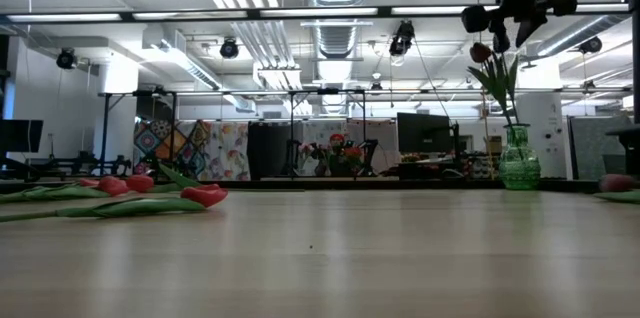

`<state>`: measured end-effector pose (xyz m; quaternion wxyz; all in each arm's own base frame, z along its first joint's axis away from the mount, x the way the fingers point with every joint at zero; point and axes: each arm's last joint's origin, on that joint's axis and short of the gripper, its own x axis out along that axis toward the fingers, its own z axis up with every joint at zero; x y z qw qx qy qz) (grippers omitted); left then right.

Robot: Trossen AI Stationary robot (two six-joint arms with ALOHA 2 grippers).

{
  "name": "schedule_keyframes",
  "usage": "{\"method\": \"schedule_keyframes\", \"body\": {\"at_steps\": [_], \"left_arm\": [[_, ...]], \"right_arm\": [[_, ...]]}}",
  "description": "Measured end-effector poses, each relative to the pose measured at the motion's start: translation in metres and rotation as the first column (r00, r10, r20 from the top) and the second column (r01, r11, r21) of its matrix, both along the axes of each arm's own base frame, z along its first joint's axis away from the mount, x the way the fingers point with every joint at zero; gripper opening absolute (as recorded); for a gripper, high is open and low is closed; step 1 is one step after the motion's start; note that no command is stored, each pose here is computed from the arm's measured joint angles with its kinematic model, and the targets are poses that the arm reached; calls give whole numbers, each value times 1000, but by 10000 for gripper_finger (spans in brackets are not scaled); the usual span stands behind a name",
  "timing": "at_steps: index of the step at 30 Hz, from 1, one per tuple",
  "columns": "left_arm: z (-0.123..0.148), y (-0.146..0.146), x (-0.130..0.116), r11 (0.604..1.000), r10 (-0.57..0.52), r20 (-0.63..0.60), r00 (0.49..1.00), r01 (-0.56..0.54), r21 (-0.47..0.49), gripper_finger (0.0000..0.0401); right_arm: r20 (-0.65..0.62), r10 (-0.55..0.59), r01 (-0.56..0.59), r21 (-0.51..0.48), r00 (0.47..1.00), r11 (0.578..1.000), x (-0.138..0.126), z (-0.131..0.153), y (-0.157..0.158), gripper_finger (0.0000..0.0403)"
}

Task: Sort flowers into vase by color
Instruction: Put the dark red tulip into the green vase

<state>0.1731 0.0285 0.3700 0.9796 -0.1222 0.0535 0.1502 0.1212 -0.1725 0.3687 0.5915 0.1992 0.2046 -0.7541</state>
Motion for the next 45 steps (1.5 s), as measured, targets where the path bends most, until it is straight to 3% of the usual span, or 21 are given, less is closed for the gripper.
{"method": "schedule_keyframes", "body": {"at_steps": [5,10,14,18,21,24,27,32,36,39,45], "left_arm": [[0,0,0,1000,0,0,1000,0,0,107],[0,0,0,1000,-1,-3,1000,1,3,107],[-1,0,0,1000,-12,-14,1000,12,0,107],[-4,-1,0,1000,-27,-39,999,27,-7,107],[-5,-1,-1,1000,-28,-55,998,27,-9,107],[-5,-1,0,999,-31,-60,998,32,12,107],[-5,-1,1,998,-36,-66,997,39,48,107],[-6,0,6,995,-41,-74,996,47,87,107],[-9,1,10,995,-41,-93,995,48,82,107],[-11,1,12,996,-41,-109,993,49,78,107],[-13,1,14,996,-41,-124,991,51,75,107]], "right_arm": [[56,50,-55,107,997,993,-4,-4,7,162],[32,54,-61,260,998,964,-5,-16,11,176],[28,65,-71,328,997,942,-8,-19,16,189],[109,138,-170,383,984,908,-11,-16,25,191],[231,193,-279,432,954,858,-10,-13,37,187],[380,193,-367,465,905,806,-4,-13,53,183],[446,176,-418,529,877,739,6,-21,71,179],[474,149,-467,677,868,569,29,-51,106,178],[394,115,-404,817,912,411,43,-87,140,178],[280,108,-300,874,954,382,44,-115,157,177],[124,61,-138,908,990,397,43,-160,162,166]]}}
